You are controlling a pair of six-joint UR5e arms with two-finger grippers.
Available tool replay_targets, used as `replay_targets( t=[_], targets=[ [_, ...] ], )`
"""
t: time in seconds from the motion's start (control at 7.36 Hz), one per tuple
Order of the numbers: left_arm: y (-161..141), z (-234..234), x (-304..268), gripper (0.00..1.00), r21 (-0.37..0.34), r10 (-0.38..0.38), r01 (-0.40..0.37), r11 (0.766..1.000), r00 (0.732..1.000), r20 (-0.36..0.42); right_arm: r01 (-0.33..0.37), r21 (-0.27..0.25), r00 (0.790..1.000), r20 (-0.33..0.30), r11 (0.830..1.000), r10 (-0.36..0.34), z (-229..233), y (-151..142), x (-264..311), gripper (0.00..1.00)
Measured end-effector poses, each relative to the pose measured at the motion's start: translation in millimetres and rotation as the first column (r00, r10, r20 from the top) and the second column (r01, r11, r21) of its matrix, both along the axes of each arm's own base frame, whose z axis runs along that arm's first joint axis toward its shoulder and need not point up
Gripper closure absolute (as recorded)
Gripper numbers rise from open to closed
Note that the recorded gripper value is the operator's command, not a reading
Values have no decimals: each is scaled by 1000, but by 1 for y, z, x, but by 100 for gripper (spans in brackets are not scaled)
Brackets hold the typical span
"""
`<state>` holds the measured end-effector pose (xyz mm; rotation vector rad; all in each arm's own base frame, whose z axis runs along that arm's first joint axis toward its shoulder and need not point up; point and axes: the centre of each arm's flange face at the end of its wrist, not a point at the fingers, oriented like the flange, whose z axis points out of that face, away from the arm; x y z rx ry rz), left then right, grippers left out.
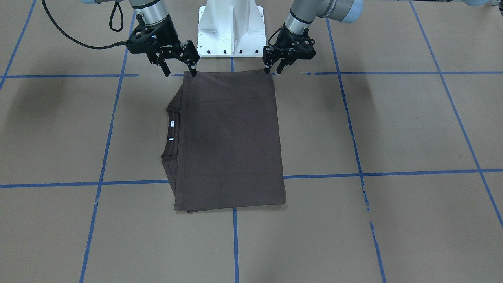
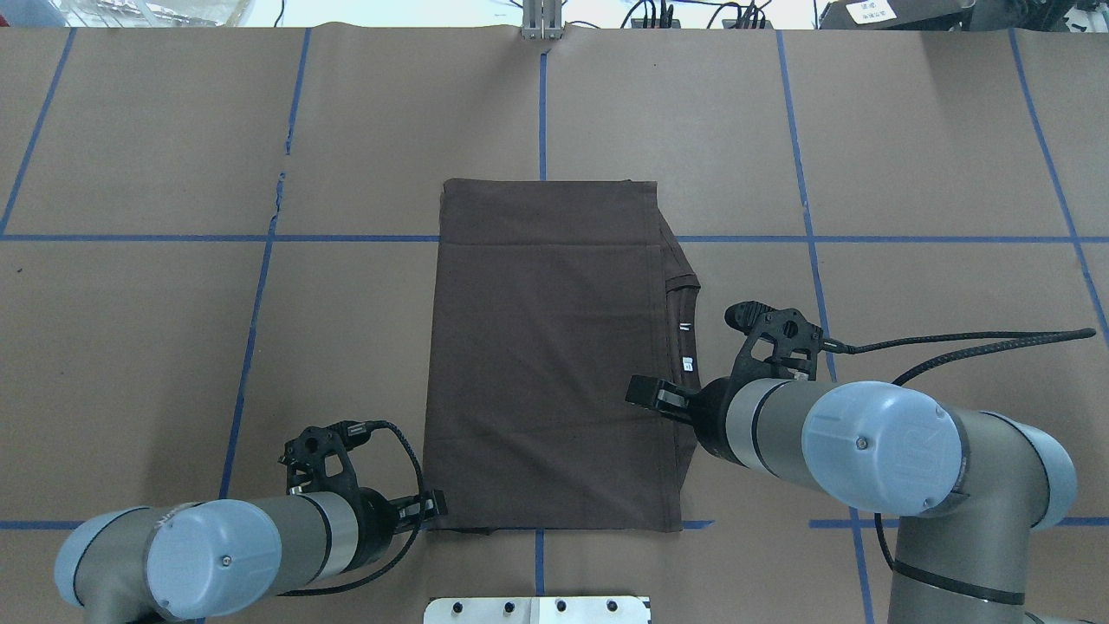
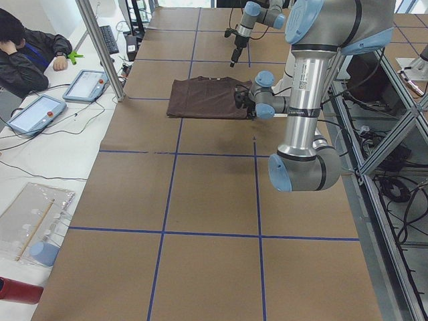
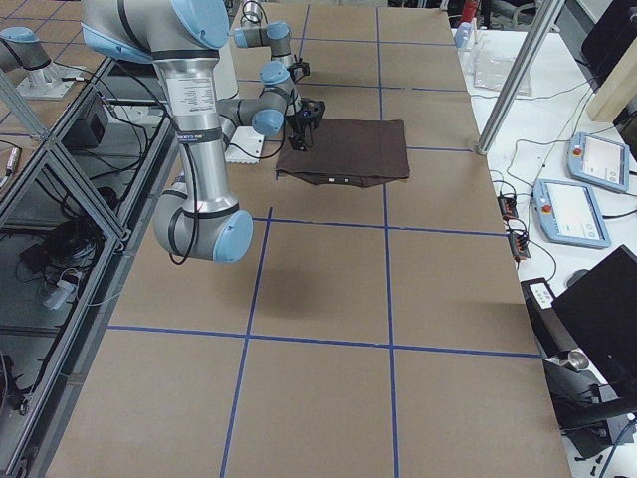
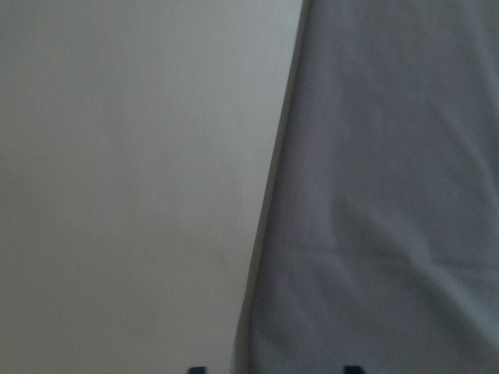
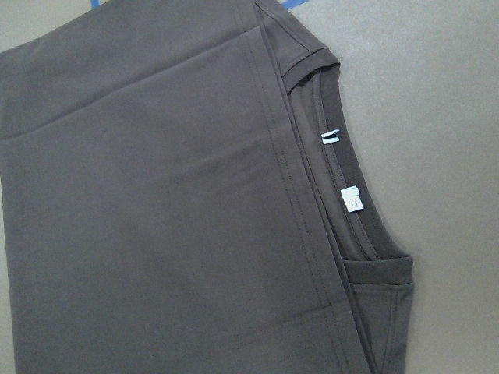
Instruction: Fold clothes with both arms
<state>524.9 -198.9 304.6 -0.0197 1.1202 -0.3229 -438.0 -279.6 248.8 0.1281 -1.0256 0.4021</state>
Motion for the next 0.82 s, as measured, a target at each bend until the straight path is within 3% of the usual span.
replay_targets(
  t=[0.82],
  targets=[
    [8,-1,17,53,-18,2,-2,1000,1000,2,-5,2,1000,-3,1000,5,1,0,1,0]
  ],
)
